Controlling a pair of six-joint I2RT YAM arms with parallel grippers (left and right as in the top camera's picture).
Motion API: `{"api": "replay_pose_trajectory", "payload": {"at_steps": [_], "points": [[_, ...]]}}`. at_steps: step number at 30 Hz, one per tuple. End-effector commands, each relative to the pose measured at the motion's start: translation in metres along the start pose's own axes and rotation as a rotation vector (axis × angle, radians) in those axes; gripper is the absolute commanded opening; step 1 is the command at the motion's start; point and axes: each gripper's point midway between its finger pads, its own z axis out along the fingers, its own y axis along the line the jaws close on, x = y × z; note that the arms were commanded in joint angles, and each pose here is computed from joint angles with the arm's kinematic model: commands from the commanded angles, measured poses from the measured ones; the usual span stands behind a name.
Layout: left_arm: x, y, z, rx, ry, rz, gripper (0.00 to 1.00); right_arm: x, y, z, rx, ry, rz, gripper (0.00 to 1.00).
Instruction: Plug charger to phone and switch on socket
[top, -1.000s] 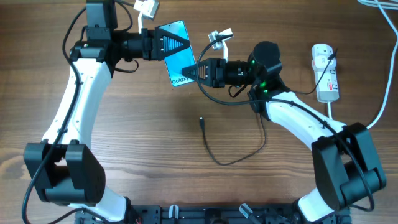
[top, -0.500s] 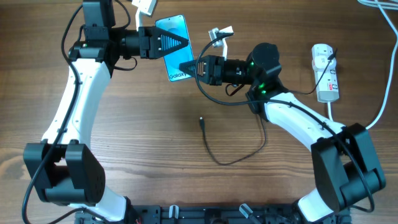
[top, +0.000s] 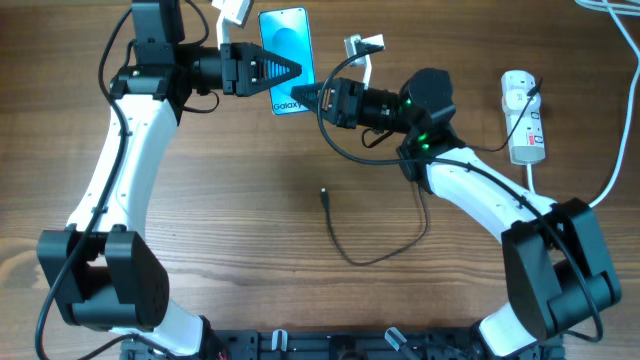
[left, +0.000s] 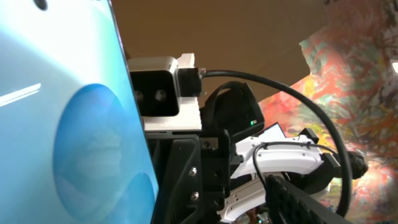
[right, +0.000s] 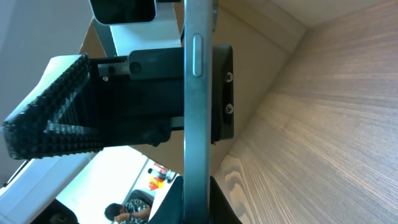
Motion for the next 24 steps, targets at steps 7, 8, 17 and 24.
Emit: {"api": "replay_pose_trajectory", "payload": {"at_steps": [7, 8, 17, 24], "points": [[-0.004, -0.027, -0.004, 0.050, 0.010, 0.114, 0.53, 0.009, -0.010, -0.002, 0.012, 0.051, 0.047, 0.04], [-0.004, -0.027, -0.004, 0.050, 0.010, 0.114, 0.48, 0.012, -0.009, -0.002, 0.005, 0.065, 0.047, 0.04], [-0.004, -0.027, -0.004, 0.050, 0.010, 0.118, 0.50, 0.025, -0.008, -0.003, -0.007, 0.135, 0.080, 0.04], [-0.004, -0.027, -0.004, 0.050, 0.010, 0.118, 0.53, 0.027, -0.010, -0.003, -0.004, 0.146, 0.088, 0.04]]}}
